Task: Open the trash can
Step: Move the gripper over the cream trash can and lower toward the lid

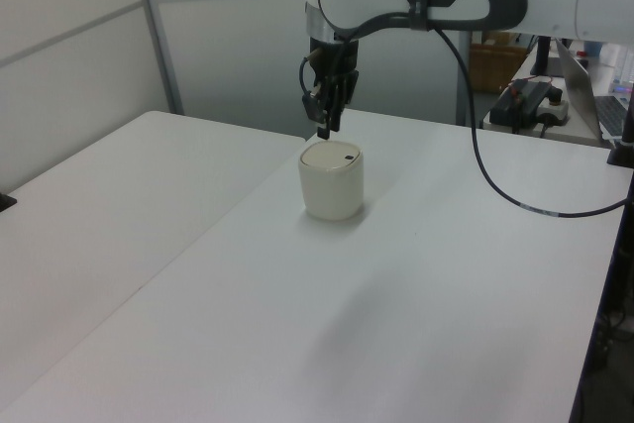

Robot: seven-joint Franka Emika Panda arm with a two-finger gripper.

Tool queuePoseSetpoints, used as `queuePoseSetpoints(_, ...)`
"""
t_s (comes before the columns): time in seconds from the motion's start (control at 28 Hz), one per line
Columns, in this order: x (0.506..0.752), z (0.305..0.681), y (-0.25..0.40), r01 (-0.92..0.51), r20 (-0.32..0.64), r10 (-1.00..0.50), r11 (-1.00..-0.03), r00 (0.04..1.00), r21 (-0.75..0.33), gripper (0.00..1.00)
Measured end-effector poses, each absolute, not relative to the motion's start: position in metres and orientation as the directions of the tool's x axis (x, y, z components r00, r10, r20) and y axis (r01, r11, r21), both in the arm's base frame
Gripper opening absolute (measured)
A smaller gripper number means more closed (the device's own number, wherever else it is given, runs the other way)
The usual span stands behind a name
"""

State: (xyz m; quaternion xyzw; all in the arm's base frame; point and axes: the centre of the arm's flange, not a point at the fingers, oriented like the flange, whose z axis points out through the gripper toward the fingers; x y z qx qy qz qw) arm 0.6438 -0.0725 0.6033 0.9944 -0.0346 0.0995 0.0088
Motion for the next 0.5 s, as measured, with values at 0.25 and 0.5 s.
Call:
queuePoseSetpoints(0.25, 0.668, 0.574, -0.114, -0.149, 0.276, -0.140, -0.989, 0.951, 0.011, 0.03)
queuePoseSetpoints(0.5, 0.686, 0.541, -0.155, -0.204, 0.337, -0.187, -0.979, 0.923, 0.015, 0.01)
